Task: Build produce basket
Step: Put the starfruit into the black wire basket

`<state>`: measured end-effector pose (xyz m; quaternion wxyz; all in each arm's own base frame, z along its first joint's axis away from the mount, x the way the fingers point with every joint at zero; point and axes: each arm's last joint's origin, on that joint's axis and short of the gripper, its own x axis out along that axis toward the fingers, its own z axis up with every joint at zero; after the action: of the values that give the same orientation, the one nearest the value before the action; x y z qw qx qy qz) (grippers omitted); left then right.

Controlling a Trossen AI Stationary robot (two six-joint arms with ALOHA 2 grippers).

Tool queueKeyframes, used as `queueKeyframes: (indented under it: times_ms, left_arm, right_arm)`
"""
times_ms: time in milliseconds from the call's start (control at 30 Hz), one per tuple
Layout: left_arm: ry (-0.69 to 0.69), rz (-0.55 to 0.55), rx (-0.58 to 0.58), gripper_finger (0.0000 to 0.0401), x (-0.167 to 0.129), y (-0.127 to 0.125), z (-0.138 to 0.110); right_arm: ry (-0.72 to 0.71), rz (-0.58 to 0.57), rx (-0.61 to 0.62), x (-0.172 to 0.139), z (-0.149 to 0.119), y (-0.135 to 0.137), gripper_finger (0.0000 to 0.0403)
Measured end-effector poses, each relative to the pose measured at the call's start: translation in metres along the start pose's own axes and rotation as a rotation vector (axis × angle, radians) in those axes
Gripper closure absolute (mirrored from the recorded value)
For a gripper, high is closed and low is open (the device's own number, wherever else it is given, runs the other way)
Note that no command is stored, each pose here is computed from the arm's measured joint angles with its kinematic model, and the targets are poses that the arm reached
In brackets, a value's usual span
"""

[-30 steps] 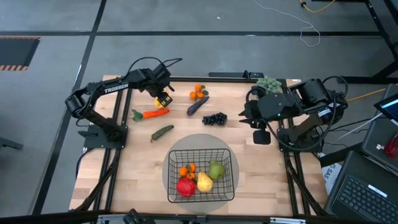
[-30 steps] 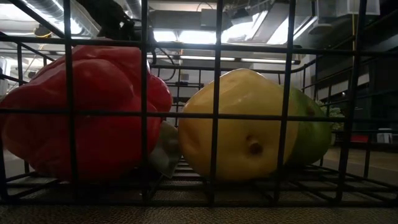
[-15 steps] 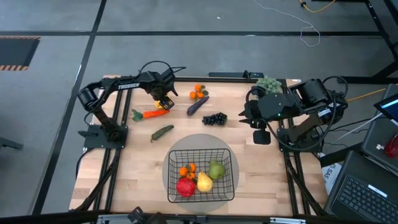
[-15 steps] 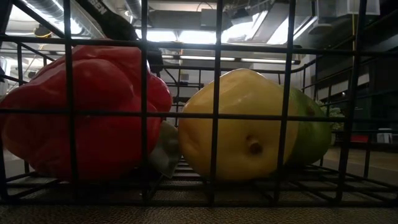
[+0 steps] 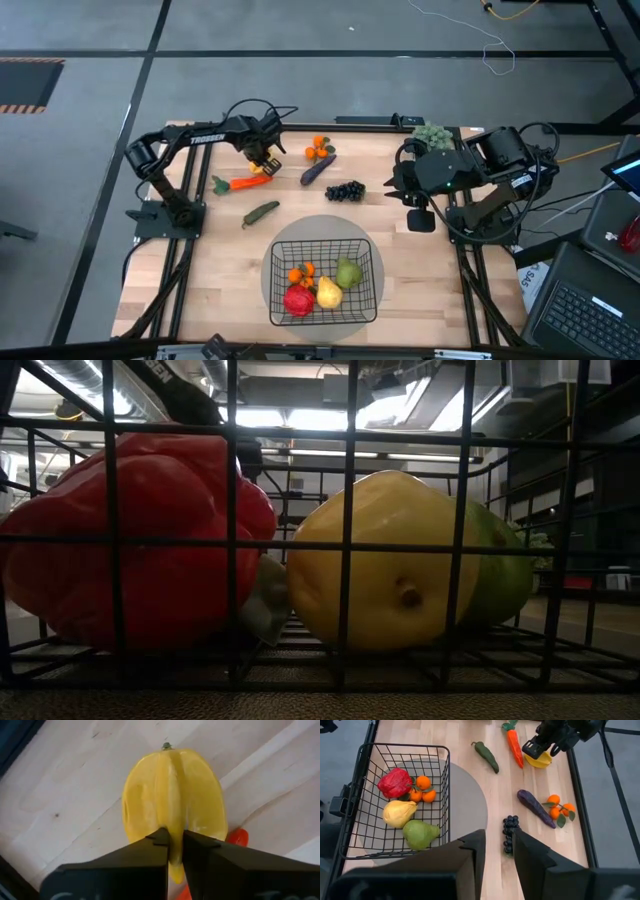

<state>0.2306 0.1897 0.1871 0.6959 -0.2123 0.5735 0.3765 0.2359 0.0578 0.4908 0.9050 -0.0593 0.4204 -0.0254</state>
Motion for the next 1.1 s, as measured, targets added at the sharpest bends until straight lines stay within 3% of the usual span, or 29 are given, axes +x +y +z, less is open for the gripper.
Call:
queueKeyframes:
  times_ms: [200,367,533,767,1100]
  left_arm:
    - [-0.033,0.020,0.023,0.0398,-0.018,-0.004,-0.006]
    - [-0.078,0.000,0.033,0.0399,-0.052,-0.009,-0.011]
    - [-0.219,-0.062,0.056,0.0400,-0.094,-0.018,-0.020]
    - [-0.392,-0.284,0.132,0.0400,-0.150,-0.038,-0.052]
    - [-0.550,-0.552,0.316,0.0401,-0.191,-0.088,-0.088]
  right_arm:
    - [0.000,0.000,0.004,0.000,0.000,0.000,0.0315]
    - [0.000,0.000,0.022,0.000,0.000,0.000,0.0315]
    - [0.000,0.000,0.022,0.000,0.000,0.000,0.0315]
    - [0.000,0.000,0.026,0.000,0.000,0.000,0.0315]
    - [0.000,-0.001,0.022,0.000,0.000,0.000,0.0315]
